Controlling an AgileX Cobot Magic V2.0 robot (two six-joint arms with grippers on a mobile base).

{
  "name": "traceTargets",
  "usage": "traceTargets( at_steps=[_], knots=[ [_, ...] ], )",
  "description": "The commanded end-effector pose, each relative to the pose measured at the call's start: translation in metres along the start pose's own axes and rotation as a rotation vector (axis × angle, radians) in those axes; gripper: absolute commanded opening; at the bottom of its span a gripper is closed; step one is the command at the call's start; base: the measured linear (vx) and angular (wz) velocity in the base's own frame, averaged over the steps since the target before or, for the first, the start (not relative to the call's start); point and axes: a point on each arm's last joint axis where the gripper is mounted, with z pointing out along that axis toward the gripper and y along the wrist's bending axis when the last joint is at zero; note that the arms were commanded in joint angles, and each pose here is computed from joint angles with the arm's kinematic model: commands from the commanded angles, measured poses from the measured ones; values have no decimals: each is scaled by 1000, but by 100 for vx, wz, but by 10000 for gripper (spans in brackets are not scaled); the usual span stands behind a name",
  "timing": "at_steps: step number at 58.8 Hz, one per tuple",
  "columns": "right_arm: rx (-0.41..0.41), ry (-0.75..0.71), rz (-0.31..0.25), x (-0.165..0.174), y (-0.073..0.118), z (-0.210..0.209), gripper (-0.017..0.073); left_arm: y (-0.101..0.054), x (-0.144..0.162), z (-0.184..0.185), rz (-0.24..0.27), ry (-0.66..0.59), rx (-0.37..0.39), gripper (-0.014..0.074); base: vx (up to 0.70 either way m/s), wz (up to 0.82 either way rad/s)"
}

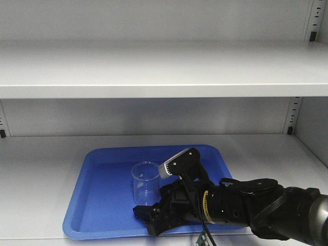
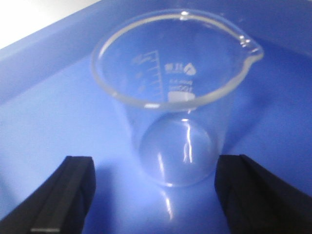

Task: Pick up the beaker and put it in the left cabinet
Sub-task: 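Lower the beaker onto the blue tray and open the right gripper, then withdraw the open right gripper up and away from the beaker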

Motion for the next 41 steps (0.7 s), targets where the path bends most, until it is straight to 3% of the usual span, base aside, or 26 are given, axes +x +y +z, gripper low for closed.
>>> traceTargets(
  at_steps=[1,19,29,41],
  knots=[
    [-7,-74,-40,-26,8,-22,544,-1,-11,-2,-5,-102,15,3,0,0],
    [23,-77,-79,-34,11,-35,544,-1,-11,-2,-5,-102,15,3,0,0],
    [0,-61,-36,-33,13,-36,544,-1,-11,-2,-5,-102,15,3,0,0],
    [2,-92,-28,-41,17,-47,542,-1,-11,-2,-5,-102,15,3,0,0]
  ],
)
